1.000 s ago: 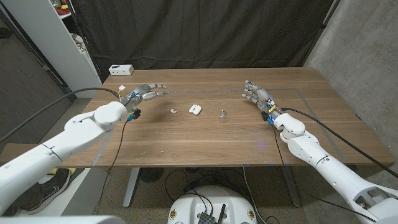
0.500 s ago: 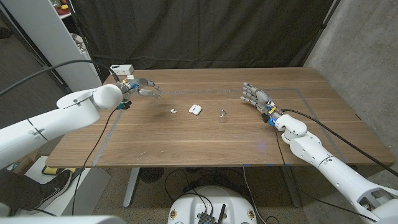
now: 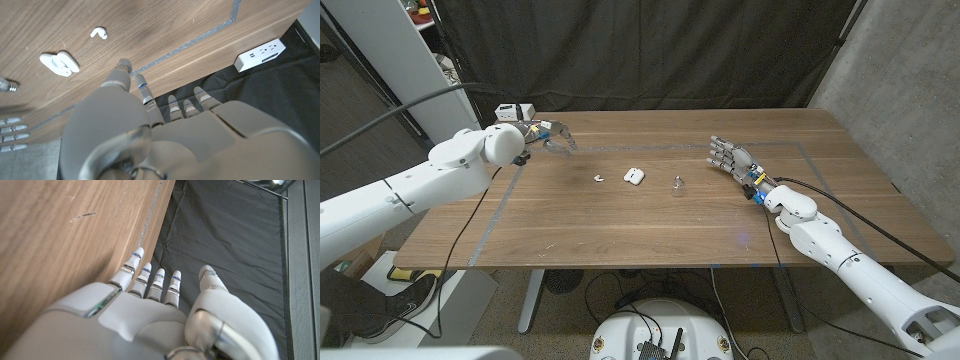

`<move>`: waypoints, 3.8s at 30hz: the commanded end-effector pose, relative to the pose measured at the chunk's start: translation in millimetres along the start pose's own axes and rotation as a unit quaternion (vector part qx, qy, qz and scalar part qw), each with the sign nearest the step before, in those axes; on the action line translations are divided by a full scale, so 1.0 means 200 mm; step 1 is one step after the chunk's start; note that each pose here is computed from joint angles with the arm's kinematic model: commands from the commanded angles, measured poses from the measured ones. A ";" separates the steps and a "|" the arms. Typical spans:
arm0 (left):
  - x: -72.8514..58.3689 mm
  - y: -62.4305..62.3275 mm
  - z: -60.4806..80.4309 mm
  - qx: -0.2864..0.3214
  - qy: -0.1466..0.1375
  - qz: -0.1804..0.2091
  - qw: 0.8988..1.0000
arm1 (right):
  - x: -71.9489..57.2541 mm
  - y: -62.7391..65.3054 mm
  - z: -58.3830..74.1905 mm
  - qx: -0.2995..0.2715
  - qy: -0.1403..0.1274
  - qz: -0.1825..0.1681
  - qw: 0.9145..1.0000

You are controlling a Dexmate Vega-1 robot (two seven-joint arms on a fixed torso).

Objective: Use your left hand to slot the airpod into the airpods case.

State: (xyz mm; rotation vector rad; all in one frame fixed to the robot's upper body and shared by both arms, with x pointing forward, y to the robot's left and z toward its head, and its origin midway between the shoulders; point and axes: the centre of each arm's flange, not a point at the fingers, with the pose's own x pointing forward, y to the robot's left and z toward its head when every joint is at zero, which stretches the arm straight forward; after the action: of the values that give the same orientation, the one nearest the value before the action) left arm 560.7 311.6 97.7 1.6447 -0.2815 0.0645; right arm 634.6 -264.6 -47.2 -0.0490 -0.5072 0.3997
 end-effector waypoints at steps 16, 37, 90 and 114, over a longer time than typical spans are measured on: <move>0.18 -0.19 0.05 0.036 -0.068 -0.028 0.997 | -0.07 0.01 -0.04 0.032 0.015 -0.006 0.999; 0.23 -0.33 0.10 0.030 -0.051 0.022 0.998 | -0.12 -0.04 -0.08 0.049 0.009 -0.013 0.999; 0.34 -0.46 0.20 0.009 -0.055 0.003 0.998 | -0.23 -0.10 -0.11 0.060 -0.007 -0.029 0.998; 0.31 -0.45 0.20 -0.001 -0.056 0.023 0.998 | -0.26 -0.07 -0.13 0.064 -0.003 -0.036 0.997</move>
State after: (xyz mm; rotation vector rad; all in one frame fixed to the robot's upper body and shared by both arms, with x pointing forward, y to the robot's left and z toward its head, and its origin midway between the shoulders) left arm 643.8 270.3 14.0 1.6507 -0.3829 -0.0014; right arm 611.2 -298.3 -90.4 0.0944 -0.4904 0.3611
